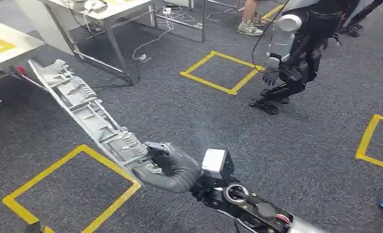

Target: Take the parts from the cabinet and place them on the table.

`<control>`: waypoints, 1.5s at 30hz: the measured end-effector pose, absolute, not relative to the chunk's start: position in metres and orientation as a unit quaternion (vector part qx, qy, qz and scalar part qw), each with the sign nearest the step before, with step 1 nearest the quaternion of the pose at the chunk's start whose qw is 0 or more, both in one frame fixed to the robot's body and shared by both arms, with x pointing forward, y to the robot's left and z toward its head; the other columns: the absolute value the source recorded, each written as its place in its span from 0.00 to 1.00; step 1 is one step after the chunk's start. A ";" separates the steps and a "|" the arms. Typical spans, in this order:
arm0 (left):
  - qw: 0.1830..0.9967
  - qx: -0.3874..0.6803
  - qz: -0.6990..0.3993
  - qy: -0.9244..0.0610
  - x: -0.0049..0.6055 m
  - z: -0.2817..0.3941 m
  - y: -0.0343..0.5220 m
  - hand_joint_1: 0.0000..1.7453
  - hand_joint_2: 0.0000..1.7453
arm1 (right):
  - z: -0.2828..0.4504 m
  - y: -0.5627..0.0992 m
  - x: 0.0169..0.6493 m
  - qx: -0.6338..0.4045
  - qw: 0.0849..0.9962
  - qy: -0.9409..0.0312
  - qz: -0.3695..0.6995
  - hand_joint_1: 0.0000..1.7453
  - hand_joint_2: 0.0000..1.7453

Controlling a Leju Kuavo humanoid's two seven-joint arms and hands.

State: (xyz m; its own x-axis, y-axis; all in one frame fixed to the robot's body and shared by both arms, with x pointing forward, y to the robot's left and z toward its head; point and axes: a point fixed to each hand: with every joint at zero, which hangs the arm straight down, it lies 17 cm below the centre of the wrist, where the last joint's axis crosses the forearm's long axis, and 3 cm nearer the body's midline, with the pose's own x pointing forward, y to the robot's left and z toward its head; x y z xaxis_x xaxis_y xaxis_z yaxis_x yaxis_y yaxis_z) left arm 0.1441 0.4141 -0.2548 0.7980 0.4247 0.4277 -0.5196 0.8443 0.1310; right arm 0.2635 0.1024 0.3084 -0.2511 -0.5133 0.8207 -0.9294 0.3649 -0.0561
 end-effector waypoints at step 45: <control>0.939 0.126 0.256 -0.191 0.141 -0.255 0.420 0.00 1.00 | 0.308 0.103 0.263 0.493 0.371 -0.736 0.278 1.00 1.00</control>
